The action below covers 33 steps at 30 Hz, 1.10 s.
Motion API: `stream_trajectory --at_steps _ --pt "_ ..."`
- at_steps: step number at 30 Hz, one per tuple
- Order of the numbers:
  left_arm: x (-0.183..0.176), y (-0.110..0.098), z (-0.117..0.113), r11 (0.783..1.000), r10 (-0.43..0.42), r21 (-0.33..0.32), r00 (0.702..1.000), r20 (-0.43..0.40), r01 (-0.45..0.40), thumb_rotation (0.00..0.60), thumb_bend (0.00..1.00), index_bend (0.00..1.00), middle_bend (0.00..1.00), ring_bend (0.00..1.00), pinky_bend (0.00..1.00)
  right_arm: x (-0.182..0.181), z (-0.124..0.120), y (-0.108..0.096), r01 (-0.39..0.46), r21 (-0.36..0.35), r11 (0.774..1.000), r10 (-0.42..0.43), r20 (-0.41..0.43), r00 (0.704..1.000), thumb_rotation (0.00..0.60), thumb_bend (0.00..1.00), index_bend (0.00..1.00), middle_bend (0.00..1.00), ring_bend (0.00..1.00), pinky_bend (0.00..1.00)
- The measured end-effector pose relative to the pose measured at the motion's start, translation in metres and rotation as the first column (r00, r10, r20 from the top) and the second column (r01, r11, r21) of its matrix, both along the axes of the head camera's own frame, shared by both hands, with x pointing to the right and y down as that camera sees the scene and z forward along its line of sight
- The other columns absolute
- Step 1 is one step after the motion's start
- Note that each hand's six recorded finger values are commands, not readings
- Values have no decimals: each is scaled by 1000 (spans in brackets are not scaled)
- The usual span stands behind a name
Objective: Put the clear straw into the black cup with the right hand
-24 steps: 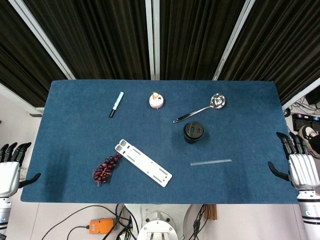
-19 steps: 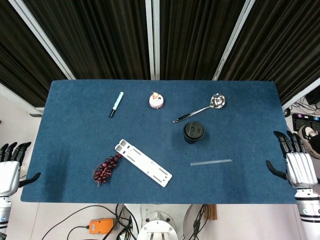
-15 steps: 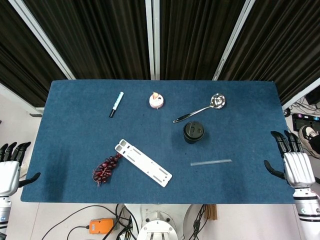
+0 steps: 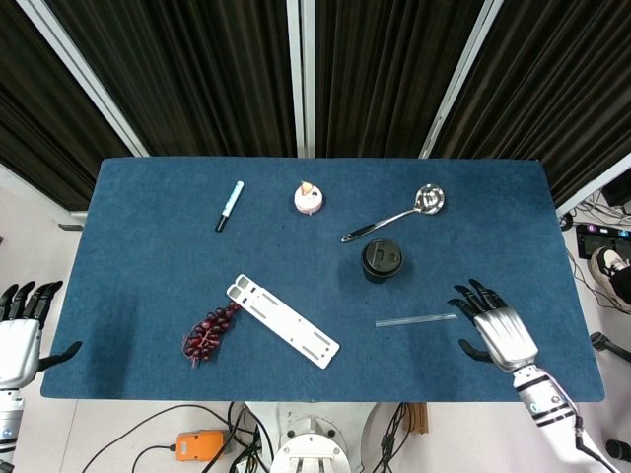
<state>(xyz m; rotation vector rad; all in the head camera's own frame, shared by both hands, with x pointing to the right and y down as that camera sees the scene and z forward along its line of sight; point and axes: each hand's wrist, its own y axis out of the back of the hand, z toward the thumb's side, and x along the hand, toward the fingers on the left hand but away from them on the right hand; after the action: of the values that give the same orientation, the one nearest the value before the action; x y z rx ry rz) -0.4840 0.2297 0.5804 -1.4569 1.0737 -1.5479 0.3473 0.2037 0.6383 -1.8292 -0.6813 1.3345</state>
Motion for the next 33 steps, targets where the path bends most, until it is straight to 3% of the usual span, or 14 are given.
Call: stream_trajectory --at_steps 6,14,20,33 --pt "-2 2 2 1000 -4 -5 1000 -1 4 600 75 131 143 72 8 -29 26 -9 131 43 991 -125 -120 985 600 455 474 213 113 255" --pt "-4 2 5 1000 -6 -9 1000 -3 6 600 75 131 143 73 8 -68 52 -13 288 61 956 -264 -255 930 600 456 487 225 116 255" --pt "-6 2 7 1000 -7 -13 1000 -4 7 600 75 131 143 72 8 -85 69 -10 312 25 950 -295 -264 918 600 470 516 229 116 255" --pt "-7 2 8 1000 -7 -14 1000 -4 7 600 75 131 143 72 8 -89 76 -10 304 17 953 -289 -260 921 600 511 547 240 118 255"
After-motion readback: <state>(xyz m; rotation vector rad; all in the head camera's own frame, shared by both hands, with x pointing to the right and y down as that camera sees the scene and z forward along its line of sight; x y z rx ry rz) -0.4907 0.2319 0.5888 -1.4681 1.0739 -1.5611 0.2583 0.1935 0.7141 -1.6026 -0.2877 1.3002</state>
